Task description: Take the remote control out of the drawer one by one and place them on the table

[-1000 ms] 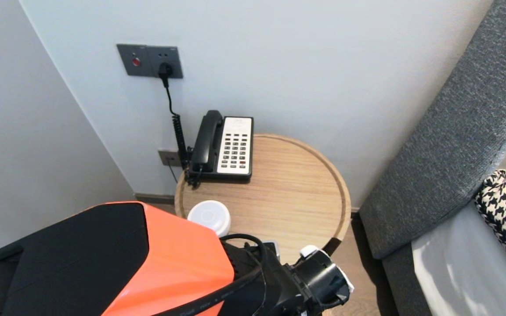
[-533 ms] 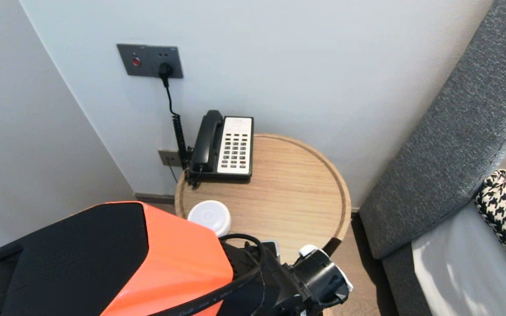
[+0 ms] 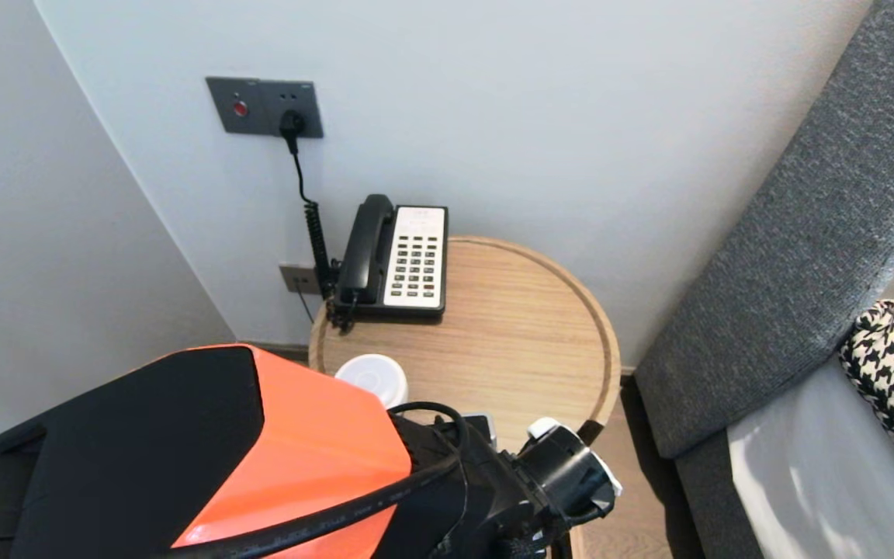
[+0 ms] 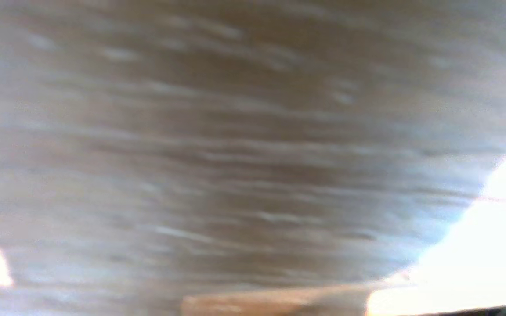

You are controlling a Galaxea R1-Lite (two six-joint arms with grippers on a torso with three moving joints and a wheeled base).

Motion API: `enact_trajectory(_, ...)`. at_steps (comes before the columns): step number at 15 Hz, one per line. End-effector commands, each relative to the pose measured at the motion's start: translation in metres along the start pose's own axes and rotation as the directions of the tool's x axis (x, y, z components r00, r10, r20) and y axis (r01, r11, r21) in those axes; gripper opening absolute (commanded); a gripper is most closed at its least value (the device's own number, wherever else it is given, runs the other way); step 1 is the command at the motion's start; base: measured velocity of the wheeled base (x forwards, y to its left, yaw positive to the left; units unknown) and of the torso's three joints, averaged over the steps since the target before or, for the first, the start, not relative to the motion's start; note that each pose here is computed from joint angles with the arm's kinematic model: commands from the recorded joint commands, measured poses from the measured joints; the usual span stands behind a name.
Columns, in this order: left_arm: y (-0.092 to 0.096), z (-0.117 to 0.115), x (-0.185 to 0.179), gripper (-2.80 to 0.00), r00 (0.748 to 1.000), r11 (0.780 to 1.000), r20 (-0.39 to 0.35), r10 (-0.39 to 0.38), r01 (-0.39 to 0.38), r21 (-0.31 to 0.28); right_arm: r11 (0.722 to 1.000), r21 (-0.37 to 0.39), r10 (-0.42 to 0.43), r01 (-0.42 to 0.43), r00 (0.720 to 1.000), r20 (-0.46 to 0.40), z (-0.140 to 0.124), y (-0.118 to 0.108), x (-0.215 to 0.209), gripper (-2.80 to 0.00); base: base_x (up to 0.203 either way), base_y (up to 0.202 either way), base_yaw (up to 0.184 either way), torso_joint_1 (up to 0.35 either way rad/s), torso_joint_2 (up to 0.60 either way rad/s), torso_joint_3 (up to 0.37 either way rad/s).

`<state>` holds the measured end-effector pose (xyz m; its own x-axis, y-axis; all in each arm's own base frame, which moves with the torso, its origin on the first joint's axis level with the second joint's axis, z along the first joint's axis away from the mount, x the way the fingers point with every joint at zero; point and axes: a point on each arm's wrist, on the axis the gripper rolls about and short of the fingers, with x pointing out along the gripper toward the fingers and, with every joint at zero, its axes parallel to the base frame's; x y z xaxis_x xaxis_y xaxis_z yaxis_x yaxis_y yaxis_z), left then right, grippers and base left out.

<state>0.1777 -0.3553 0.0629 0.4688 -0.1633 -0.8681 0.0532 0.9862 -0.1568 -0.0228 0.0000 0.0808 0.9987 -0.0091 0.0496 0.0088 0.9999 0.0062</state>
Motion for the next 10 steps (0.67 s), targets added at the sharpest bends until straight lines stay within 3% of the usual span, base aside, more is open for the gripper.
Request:
enact_trajectory(1,0.0002,-0.0007,-0.0032,0.00,1.000,1.000,0.003,-0.001,0.001,-0.005,1.000,0.000,0.000,0.000,1.000,-0.025,-0.0068,0.0000,0.0016,-2.80,0.000,0.000,0.000,0.000,0.00,0.000)
enact_trajectory(10,-0.0017,0.0037,-0.0125,0.00,0.999,1.000,0.028,-0.021,0.021,-0.005,1.000,0.000,0.000,0.000,1.000,-0.025,-0.0068,0.0000,0.0016,-2.80,0.000,0.000,0.000,0.000,0.00,0.000)
